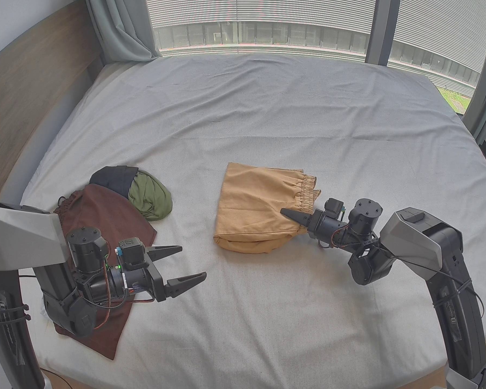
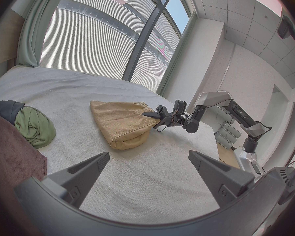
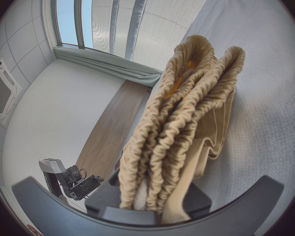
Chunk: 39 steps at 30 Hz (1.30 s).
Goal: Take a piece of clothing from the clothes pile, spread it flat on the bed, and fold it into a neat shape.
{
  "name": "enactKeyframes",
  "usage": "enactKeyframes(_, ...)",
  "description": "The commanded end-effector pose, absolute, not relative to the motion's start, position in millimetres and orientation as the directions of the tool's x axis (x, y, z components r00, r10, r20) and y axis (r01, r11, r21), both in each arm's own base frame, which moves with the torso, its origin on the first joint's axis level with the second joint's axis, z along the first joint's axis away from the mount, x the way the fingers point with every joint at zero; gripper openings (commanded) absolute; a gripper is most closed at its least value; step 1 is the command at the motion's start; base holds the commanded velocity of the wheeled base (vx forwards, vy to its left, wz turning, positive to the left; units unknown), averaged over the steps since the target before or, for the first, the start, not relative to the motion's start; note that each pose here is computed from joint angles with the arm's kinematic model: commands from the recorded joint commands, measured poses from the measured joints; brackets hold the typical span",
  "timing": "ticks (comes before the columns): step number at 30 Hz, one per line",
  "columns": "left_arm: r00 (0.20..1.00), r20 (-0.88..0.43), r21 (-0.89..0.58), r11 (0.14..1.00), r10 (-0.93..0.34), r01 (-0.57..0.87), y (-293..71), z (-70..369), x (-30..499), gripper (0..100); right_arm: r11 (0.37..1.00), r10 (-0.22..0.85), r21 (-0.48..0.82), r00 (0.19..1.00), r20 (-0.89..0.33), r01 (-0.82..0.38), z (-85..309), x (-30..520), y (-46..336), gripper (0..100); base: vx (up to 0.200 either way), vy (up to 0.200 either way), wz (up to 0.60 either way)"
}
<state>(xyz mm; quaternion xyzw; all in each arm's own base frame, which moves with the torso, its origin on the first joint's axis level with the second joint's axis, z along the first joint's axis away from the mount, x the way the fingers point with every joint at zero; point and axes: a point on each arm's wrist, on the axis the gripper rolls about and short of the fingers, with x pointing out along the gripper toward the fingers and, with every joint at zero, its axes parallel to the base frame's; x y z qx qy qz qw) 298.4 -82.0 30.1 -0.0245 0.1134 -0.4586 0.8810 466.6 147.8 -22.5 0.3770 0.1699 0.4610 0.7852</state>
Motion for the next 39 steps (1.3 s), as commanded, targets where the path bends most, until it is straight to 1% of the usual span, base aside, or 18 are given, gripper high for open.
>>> enactKeyframes(1, 0.554, -0.176, -0.146, 0.578, -0.814, 0.803, -82.1, 30.5, 298.5, 100, 0.297, 0.853, 0.748, 0.517, 0.072, -0.594, -27.2, 465.7, 147.9, 0, 0.0, 0.0, 0.0)
enactKeyframes(2, 0.554, -0.176, -0.146, 0.578, -0.814, 0.803, -82.1, 30.5, 298.5, 100, 0.299, 0.853, 0.746, 0.517, 0.071, -0.595, -27.5, 465.5, 147.8, 100, 0.0, 0.0, 0.0)
enactKeyframes(8, 0.554, -0.175, -0.145, 0.578, -0.814, 0.803, -82.2, 30.7, 298.8, 100, 0.317, 0.854, 0.758, 0.519, 0.033, -0.57, -31.2, 455.3, 144.2, 100, 0.0, 0.0, 0.0)
enactKeyframes(10, 0.554, -0.174, -0.144, 0.578, -0.814, 0.803, -82.1, 31.2, 298.8, 100, 0.336, 0.853, 0.758, 0.522, 0.007, -0.559, -33.6, 449.3, 141.0, 100, 0.0, 0.0, 0.0)
enactKeyframes(14, 0.555, -0.173, -0.143, 0.578, -0.814, 0.804, -82.2, 31.4, 299.1, 100, 0.354, 0.851, 0.759, 0.524, -0.019, -0.547, -34.0, 440.9, 137.2, 100, 0.0, 0.0, 0.0)
enactKeyframes(18, 0.556, -0.171, -0.141, 0.579, -0.813, 0.803, -81.8, 32.0, 299.5, 100, 0.391, 0.852, 0.754, 0.518, -0.078, -0.528, -34.3, 418.6, 132.5, 100, 0.0, 0.0, 0.0)
enactKeyframes(23, 0.559, -0.166, -0.138, 0.58, -0.813, 0.803, -81.2, 34.2, 299.1, 100, 0.412, 0.856, 0.742, 0.504, -0.115, -0.53, -27.2, 394.6, 130.4, 100, 0.0, 0.0, 0.0)
enactKeyframes(31, 0.559, -0.164, -0.136, 0.58, -0.813, 0.803, -81.4, 34.6, 299.7, 100, 0.385, 0.882, 0.742, 0.457, -0.119, -0.549, -5.3, 354.9, 139.6, 100, 0.0, 0.0, 0.0)
enactKeyframes(35, 0.56, -0.161, -0.133, 0.58, -0.813, 0.804, -81.2, 36.6, 298.8, 100, 0.355, 0.893, 0.721, 0.443, -0.074, -0.595, 16.5, 349.2, 146.2, 100, 0.0, 0.0, 0.0)
enactKeyframes(39, 0.56, -0.16, -0.132, 0.58, -0.813, 0.804, -81.2, 36.8, 299.1, 100, 0.329, 0.893, 0.709, 0.449, -0.019, -0.624, 35.2, 357.7, 148.1, 100, 0.0, 0.0, 0.0)
